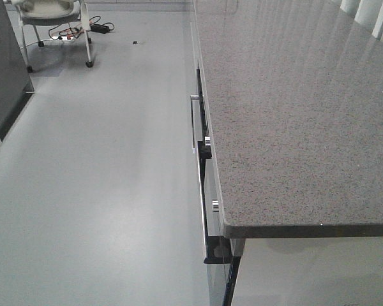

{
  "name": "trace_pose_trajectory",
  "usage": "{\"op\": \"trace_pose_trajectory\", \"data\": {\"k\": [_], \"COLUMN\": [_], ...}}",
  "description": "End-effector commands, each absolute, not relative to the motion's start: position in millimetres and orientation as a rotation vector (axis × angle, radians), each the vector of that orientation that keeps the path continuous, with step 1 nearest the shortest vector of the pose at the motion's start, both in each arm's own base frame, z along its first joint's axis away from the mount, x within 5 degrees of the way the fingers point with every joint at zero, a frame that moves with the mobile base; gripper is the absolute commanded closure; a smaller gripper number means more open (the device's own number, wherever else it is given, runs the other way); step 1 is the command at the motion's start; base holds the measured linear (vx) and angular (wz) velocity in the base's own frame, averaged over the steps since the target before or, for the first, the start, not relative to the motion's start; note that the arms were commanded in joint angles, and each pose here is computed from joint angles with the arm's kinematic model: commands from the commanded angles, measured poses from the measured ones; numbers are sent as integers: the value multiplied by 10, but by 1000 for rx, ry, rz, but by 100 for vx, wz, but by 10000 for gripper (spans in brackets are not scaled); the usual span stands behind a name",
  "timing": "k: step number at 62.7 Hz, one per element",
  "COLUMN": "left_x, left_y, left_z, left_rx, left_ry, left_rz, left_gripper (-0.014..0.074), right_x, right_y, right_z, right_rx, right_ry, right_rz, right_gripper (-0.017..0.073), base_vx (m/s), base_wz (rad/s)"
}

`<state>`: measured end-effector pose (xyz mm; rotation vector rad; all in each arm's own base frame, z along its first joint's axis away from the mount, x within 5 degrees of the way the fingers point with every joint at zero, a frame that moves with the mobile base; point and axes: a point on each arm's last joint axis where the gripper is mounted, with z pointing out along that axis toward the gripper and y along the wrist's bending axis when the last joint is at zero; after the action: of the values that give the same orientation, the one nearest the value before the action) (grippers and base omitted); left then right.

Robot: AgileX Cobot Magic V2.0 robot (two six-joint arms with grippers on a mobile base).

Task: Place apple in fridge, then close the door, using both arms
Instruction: 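Lift the apple off the counter with the right gripper, then drive the base toward the open refrigerator holding the apple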

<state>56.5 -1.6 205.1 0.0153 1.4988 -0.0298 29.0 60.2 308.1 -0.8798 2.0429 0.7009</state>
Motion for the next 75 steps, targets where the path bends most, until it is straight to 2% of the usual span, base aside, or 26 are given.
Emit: {"op": "trace_pose_trajectory", "data": {"k": [1,48,75], "left_x": [557,557,557], "left_y": [-23,-23,-23], "left_z": [2035,2035,2035], "left_rx": [13,13,13], "left_ry": [1434,1434,1434], "left_rz": [-46,-46,-46], "left_gripper": [600,600,600], "right_x": [311,301,300], "right_y": [623,624,625], "right_z": [3212,3203,3203], "right_rx": [-828,-837,-838], "right_ry": [1974,1984,1984], "right_rz": [736,742,744], "right_gripper": [239,239,239], "base_vx": [0,-1,1], "base_wz": [0,9,29]}}
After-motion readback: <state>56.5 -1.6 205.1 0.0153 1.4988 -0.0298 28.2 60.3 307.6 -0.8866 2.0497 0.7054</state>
